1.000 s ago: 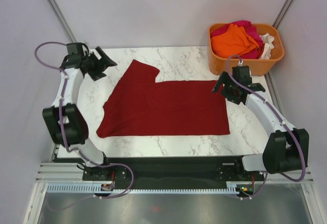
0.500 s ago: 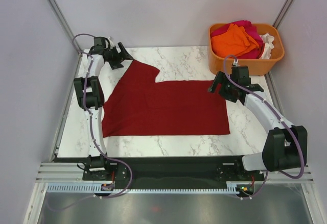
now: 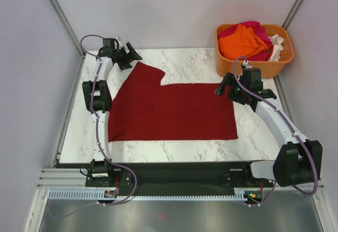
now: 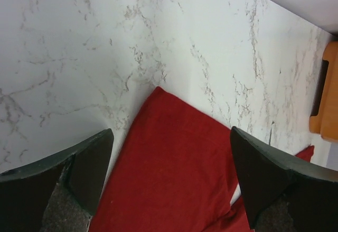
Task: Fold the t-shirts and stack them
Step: Fold the tshirt
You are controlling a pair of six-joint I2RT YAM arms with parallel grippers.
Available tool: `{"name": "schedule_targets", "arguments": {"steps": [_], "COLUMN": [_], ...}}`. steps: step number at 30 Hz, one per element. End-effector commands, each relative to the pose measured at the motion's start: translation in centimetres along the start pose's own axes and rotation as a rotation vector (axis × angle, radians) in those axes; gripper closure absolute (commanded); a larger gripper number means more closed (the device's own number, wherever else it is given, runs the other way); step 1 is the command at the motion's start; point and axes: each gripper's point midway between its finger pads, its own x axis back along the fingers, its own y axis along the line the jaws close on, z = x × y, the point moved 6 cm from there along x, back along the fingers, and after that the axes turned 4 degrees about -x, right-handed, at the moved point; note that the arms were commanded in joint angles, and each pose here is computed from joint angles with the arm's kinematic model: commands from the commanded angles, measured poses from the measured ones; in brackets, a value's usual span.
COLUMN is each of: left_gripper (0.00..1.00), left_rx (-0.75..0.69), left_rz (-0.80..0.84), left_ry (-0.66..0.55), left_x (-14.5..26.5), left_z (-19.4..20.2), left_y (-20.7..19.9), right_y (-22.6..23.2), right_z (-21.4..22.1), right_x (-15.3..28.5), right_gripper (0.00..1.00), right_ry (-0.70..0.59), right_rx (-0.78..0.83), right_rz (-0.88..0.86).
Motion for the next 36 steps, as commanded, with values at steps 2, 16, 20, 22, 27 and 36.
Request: {"name": "schedule_targets", "arguments": {"steps": [2, 16, 20, 22, 27, 36], "left_gripper": [0.0, 0.65, 0.98, 0.98, 0.7, 0.11], "left_rx": [0.134, 0.083, 0.084, 0.071, 0.014, -0.024], "left_rz": [0.042, 0.021, 0.043, 0.053, 0.039, 0.178], "left_ry": [0.078, 0.112, 0.102, 0.094, 0.066, 0.15], "left_x": [-2.3, -4.2, -3.8, -3.4, -1.8, 0.3], "left_z": [2.5, 4.8, 4.2, 3.8, 2.8, 4.1], "left_y": [-1.2, -3.5, -3.6, -4.0, -3.9, -5.7], "right_y": [1.4, 0.7, -0.7, -1.2, -1.2, -0.9], "right_z": [-1.6, -1.0, -0.7, -0.9, -1.7, -2.0], "right_x": [1.3, 0.9, -0.9, -1.8, -4.7, -5.1], "right_gripper": [0.02, 0.02, 0.02, 0.02, 0.02, 0.02], "right_ry": [-0.053, -0.032, -0.023, -0.021, 0.014, 0.006], "right_rx": [0.027, 0.028, 0.003, -0.006, -0.023, -0.027], "right_rz": [-0.053, -0.024, 0.063, 0.102, 0.12, 0.104]}}
